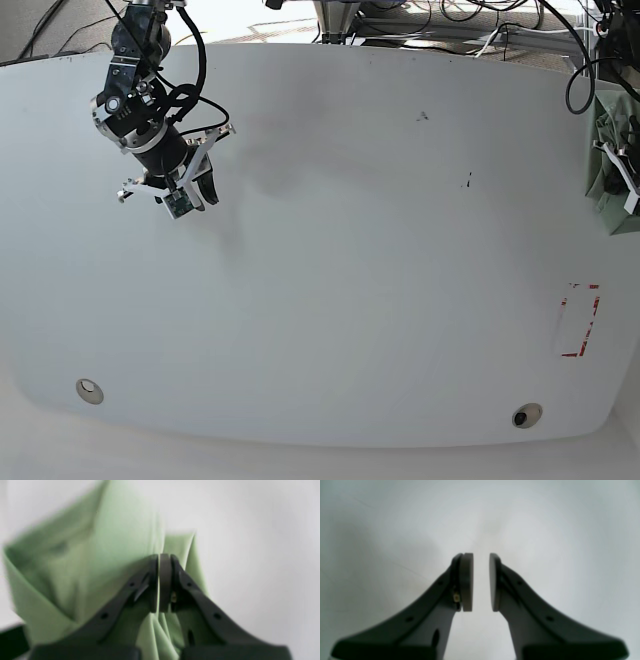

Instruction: Layout the t-shirt on the table in an organized manner, then fold the t-shirt properly

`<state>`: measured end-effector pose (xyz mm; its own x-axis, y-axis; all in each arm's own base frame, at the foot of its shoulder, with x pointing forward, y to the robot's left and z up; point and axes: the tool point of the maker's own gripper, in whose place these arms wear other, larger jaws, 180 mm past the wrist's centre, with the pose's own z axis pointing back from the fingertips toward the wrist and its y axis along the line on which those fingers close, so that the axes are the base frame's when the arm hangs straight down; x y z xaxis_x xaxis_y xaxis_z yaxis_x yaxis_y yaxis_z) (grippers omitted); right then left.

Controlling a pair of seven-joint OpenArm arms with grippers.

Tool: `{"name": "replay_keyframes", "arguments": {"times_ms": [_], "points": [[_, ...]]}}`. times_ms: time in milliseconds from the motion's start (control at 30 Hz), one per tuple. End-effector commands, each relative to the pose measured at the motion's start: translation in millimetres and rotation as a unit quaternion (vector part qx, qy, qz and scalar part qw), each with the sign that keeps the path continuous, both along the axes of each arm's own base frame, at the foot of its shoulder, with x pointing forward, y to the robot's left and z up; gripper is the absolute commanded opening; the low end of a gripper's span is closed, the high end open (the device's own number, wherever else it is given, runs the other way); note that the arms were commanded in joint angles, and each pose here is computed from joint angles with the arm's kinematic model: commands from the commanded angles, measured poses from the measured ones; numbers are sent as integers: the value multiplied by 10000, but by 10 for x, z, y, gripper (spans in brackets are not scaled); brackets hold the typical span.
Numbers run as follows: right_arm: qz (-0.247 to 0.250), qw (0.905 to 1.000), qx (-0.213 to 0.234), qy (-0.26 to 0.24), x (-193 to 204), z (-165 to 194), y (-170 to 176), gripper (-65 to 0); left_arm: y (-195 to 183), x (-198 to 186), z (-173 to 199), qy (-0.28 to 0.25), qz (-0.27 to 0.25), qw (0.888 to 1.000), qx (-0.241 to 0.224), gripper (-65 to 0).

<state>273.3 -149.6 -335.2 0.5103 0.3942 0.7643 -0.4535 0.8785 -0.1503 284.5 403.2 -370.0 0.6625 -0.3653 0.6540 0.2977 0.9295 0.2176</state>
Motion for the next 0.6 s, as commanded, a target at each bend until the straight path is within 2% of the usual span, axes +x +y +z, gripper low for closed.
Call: {"name": "replay_keyframes", "arguments": {"times_ms": [0,133,267,400,567], "points": [[46,9992,34,-403,136,211,8,-547,-71,335,598,-791,-288,9962,223,-650],[53,9978,88,-662,264,322,1,-547,-329,438,765,-936,-426,9941,344,-650],[53,9961,93,-880,378,355,-3,-547,-748,647,1013,-1429,-684,9869,290,-650],[76,9953,-30,-962,477,279,17,-544,-1135,714,1031,-1711,-829,9816,182,-650],[280,9919,189,-1221,570,147,139,-547,-1672,771,966,-2108,-471,9759,-323,-650]]}}
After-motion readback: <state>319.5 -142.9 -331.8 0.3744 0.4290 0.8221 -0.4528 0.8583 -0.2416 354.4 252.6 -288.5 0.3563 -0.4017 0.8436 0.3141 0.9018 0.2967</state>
